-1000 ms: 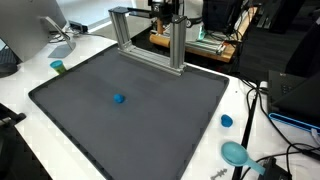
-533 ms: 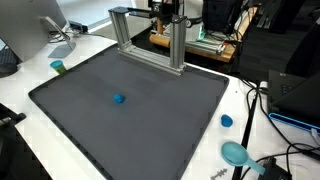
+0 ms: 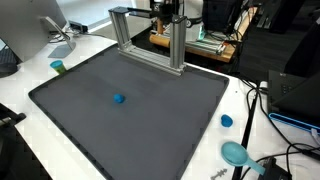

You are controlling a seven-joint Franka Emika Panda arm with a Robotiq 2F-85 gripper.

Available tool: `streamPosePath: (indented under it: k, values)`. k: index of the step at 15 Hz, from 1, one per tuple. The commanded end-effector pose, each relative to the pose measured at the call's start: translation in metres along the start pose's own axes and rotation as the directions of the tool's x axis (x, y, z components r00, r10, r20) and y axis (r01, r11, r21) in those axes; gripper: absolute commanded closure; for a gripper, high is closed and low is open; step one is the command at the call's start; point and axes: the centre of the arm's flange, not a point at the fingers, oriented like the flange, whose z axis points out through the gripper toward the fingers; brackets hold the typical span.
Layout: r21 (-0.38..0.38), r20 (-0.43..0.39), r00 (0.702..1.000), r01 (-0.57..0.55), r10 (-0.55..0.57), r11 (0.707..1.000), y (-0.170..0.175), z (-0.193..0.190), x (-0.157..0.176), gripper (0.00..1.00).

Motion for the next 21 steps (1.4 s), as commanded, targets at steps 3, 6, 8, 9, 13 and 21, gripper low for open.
streamPosePath:
  k: [3, 6, 8, 9, 13, 21]
  values:
    - [0.029, 0.034, 0.999, 0.029, -0.03, 0.999, -0.002, 0.022, -0.017, 0.4]
    - [0.033, 0.047, 0.998, 0.032, -0.034, 0.999, -0.003, 0.027, -0.015, 0.41]
    - [0.032, 0.053, 0.998, 0.031, -0.033, 0.999, -0.002, 0.029, -0.014, 0.43]
    - [0.033, 0.057, 0.998, 0.032, -0.034, 0.999, -0.002, 0.03, -0.013, 0.43]
    - [0.025, 0.088, 0.996, 0.032, -0.034, 0.999, -0.003, 0.037, -0.013, 0.28]
    - [0.031, 0.101, 0.994, 0.026, -0.029, 0.999, -0.004, 0.032, -0.008, 0.71]
